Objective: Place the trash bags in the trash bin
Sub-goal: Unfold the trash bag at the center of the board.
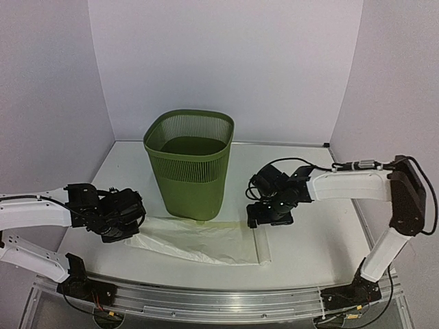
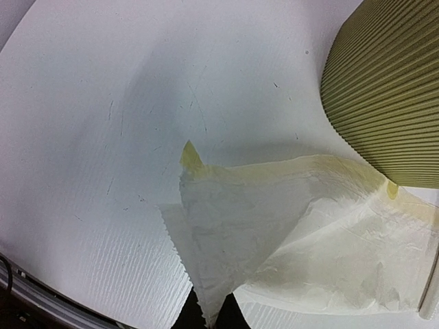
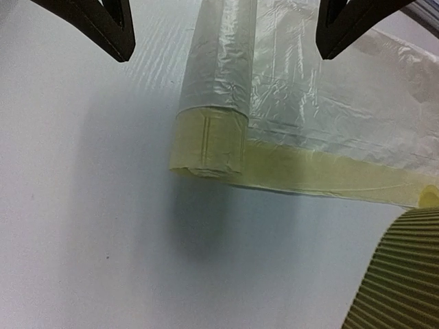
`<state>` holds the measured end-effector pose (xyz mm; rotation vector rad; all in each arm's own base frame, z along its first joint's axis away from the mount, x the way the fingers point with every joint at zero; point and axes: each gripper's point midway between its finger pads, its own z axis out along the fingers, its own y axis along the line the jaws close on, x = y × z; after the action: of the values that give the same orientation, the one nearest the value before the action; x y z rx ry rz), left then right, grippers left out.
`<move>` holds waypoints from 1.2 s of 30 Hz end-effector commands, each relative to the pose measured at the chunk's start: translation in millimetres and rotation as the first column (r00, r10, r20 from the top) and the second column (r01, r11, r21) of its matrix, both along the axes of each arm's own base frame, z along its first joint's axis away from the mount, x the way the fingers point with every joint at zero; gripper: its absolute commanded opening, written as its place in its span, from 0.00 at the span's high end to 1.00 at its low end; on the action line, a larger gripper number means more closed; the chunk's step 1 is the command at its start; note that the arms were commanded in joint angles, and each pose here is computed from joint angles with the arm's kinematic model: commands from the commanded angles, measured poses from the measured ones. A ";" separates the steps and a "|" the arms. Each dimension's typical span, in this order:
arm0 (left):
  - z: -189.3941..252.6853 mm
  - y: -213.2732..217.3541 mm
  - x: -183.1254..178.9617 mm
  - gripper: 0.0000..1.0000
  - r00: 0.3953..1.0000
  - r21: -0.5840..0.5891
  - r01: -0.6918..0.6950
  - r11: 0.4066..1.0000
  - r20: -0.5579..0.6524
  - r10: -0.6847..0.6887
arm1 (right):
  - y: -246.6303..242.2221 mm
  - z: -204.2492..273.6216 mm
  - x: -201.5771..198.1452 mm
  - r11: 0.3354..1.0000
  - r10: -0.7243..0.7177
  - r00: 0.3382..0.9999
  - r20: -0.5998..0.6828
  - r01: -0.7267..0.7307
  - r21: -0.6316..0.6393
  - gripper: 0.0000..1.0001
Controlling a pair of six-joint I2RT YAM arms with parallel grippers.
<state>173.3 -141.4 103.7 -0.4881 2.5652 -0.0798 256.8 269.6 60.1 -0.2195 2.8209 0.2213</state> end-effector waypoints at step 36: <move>35.9 21.1 8.1 1.00 0.991 -0.028 -0.021 0.999 0.134 0.025 | -126.6 -30.7 -17.9 0.901 -0.319 0.948 -0.016 0.298 -0.316 0.14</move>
<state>162.8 -96.7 117.6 -0.6254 2.4779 -0.0222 243.3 160.4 17.1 0.0987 2.9044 -0.1984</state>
